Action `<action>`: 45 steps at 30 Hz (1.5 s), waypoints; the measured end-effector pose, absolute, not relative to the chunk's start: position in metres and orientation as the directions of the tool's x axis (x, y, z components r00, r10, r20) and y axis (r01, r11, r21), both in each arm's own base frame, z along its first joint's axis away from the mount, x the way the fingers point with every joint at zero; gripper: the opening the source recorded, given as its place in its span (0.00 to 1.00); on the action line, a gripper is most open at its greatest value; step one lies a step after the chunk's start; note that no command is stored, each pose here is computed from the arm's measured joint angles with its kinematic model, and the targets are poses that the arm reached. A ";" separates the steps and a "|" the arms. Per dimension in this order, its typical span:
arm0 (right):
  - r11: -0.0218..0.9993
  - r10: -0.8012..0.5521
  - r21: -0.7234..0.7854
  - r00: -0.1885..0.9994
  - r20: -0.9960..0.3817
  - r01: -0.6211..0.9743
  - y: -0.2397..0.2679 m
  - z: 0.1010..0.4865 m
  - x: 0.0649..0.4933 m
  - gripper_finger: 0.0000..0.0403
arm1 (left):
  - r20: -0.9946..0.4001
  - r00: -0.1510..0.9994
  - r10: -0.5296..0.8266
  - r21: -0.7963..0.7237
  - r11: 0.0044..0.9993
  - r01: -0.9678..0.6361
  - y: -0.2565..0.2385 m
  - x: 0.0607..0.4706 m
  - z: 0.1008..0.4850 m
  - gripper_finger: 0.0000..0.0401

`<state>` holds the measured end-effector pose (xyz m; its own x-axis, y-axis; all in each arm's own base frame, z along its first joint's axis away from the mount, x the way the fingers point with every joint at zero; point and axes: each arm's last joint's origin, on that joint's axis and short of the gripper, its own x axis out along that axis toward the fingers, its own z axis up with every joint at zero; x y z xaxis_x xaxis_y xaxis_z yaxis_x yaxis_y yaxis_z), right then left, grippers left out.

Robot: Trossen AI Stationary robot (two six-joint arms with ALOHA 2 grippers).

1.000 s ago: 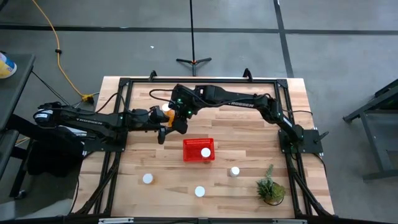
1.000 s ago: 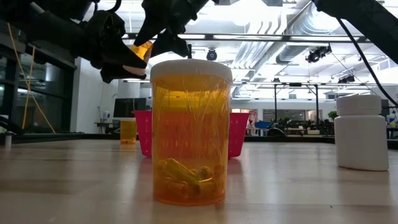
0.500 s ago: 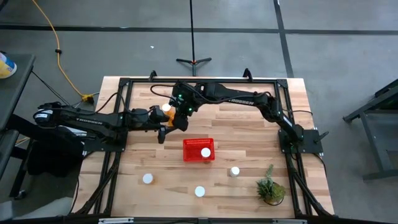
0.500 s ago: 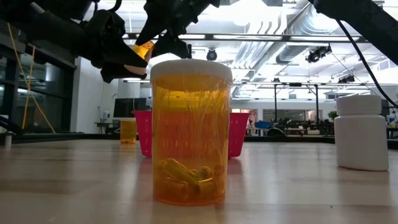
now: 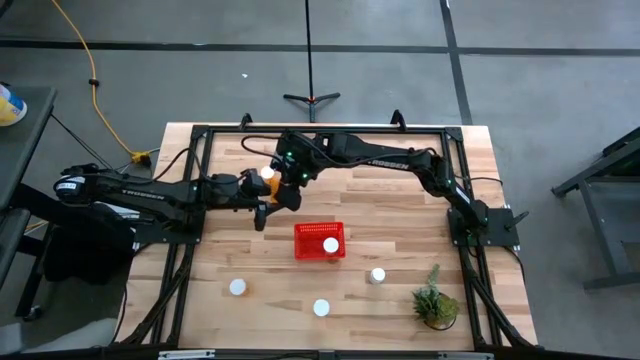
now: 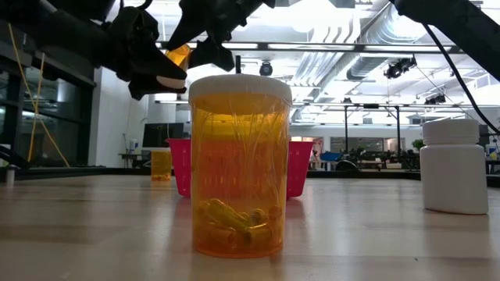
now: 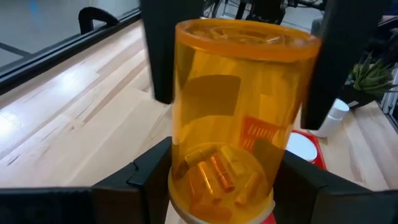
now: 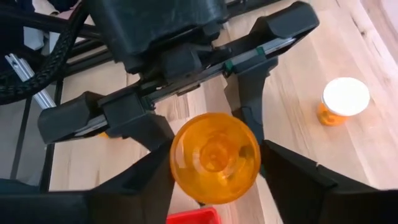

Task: Pick and place pill bottles into a basket
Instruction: Put the orange pill bottle into the red basket

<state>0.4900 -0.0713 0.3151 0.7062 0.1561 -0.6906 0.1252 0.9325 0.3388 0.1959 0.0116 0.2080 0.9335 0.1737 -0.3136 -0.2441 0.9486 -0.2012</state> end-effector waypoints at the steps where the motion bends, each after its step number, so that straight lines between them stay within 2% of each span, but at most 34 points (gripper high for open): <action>1: 0.932 0.157 0.340 0.709 -0.687 0.123 -0.071 0.315 0.490 0.57 | -0.313 0.934 0.173 -0.201 0.949 -0.244 0.012 0.196 0.208 0.60; 7: 0.934 0.139 0.330 0.711 -0.689 0.138 -0.072 0.315 0.491 0.71 | -0.313 0.934 0.171 -0.201 0.949 -0.241 0.011 0.196 0.208 0.61; 12: 0.938 0.115 0.310 0.710 -0.695 0.152 -0.074 0.315 0.490 0.77 | -0.317 0.932 0.173 -0.205 0.948 -0.245 0.011 0.196 0.208 0.60; 19: 0.943 0.100 0.298 0.723 -0.683 0.151 -0.083 0.325 0.485 0.77 | -0.309 0.933 0.184 -0.209 0.944 -0.256 0.012 0.196 0.209 0.61; 28: 0.947 -0.022 0.234 0.772 -0.636 0.220 -0.105 0.355 0.468 0.78 | -0.324 0.931 0.170 -0.207 0.947 -0.245 0.011 0.196 0.207 0.60; 37: 0.921 -0.132 0.135 0.617 -0.776 0.366 -0.136 0.351 0.439 0.77 | -0.323 0.941 0.098 -0.272 0.943 -0.191 0.009 0.196 0.207 0.60; 45: 0.919 -0.156 0.083 0.551 -0.819 0.384 -0.145 0.346 0.430 0.77 | -0.325 0.945 -0.033 -0.380 0.920 -0.098 0.006 0.196 0.207 0.62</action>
